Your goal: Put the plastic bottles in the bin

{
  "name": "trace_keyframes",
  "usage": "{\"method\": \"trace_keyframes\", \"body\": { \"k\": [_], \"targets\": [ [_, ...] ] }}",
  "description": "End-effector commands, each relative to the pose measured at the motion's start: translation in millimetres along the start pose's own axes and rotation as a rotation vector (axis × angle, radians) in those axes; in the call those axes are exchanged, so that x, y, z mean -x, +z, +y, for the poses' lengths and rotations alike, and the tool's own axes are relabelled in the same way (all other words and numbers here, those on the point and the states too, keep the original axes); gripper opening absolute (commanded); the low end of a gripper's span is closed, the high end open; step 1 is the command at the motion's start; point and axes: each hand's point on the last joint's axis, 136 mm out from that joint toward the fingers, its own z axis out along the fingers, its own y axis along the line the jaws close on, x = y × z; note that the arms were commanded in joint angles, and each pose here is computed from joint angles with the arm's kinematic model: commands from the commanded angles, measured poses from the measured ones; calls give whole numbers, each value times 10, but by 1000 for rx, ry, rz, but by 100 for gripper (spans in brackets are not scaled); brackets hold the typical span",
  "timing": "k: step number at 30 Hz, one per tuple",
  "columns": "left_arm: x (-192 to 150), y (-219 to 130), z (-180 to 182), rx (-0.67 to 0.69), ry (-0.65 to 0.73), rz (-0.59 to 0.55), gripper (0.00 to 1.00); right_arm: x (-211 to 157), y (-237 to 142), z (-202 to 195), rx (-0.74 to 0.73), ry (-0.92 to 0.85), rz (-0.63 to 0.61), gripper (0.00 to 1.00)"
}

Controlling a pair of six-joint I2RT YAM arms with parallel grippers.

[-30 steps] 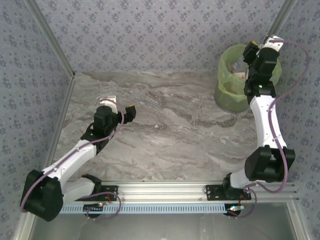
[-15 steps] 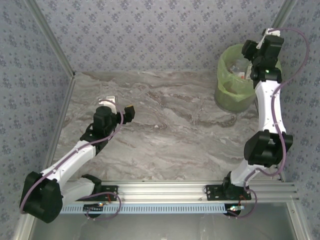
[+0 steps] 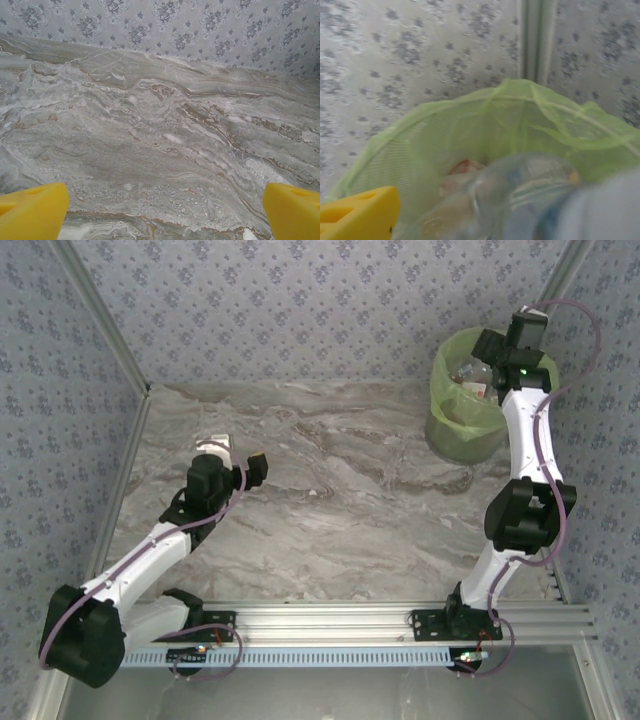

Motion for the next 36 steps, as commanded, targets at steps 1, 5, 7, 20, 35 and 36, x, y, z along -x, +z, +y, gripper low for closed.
{"method": "trace_keyframes", "body": {
  "k": [1, 5, 7, 20, 35, 36],
  "targets": [
    [26, -22, 68, 28, 1, -11, 99, 83, -155, -338, -152, 57, -8, 91],
    [22, 2, 73, 31, -2, -6, 99, 89, -232, -537, -223, 93, -10, 98],
    [14, 10, 80, 33, -3, -2, 99, 124, -266, -523, -196, 96, -13, 99],
    [25, 59, 166, 64, -11, 4, 99, 469, -776, -20, 160, 1, -116, 99],
    [213, -105, 749, 274, 19, -43, 99, 104, -1413, -43, 261, 49, -84, 99],
    [230, -129, 853, 315, 18, -49, 99, 38, -1480, -38, 274, 49, -86, 99]
  ]
}}
